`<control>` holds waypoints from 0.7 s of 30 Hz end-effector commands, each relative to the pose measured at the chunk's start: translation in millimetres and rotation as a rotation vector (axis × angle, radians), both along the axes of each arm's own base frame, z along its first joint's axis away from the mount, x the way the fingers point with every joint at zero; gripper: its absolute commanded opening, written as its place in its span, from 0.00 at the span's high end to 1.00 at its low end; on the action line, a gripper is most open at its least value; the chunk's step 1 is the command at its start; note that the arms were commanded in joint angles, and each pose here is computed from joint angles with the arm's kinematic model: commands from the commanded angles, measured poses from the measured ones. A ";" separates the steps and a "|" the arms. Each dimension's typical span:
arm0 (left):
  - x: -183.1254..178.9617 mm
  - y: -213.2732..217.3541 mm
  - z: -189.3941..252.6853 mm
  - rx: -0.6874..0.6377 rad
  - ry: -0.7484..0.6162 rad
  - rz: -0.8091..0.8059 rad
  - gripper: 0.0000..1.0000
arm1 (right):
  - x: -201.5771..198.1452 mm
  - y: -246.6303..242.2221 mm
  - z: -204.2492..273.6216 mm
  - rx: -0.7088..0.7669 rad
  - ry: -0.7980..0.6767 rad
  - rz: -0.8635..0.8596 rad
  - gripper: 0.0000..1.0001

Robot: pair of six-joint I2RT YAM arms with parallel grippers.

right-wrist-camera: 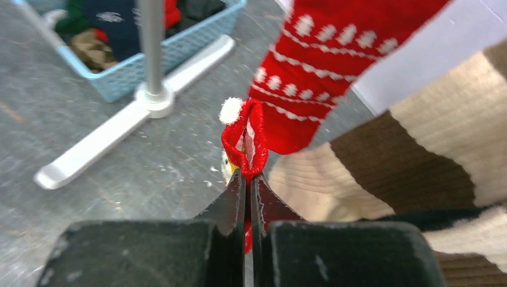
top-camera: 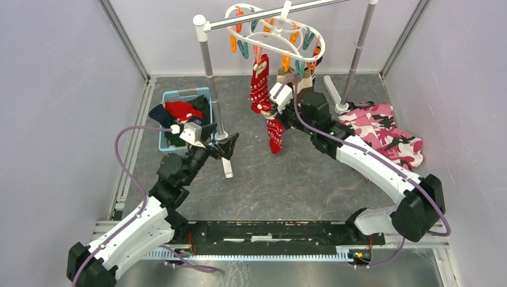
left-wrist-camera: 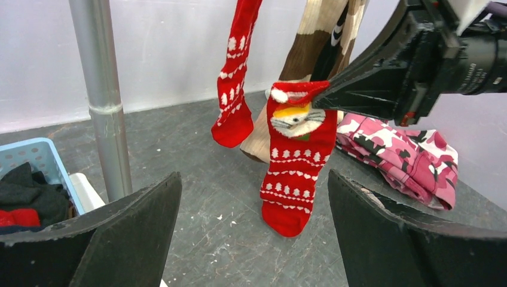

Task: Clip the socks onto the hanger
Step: Rotate the hanger at the clothesline.

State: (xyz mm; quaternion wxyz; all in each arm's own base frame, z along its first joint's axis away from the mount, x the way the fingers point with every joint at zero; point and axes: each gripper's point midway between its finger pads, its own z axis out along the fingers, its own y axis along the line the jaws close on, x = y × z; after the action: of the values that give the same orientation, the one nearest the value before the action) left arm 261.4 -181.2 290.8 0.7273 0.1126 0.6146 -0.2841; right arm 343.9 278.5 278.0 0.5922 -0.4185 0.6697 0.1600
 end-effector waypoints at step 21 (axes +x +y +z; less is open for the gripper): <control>1.6 -46.0 52.3 -0.165 -0.017 -0.214 0.06 | 81.7 -185.5 35.6 0.074 -0.133 -0.613 1.00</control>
State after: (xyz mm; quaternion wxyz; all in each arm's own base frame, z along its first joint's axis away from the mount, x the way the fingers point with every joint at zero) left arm 269.6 -209.9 286.0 0.6951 0.1440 0.6284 -0.3180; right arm 422.8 103.0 291.0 0.6432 -0.2030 0.7376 -0.0322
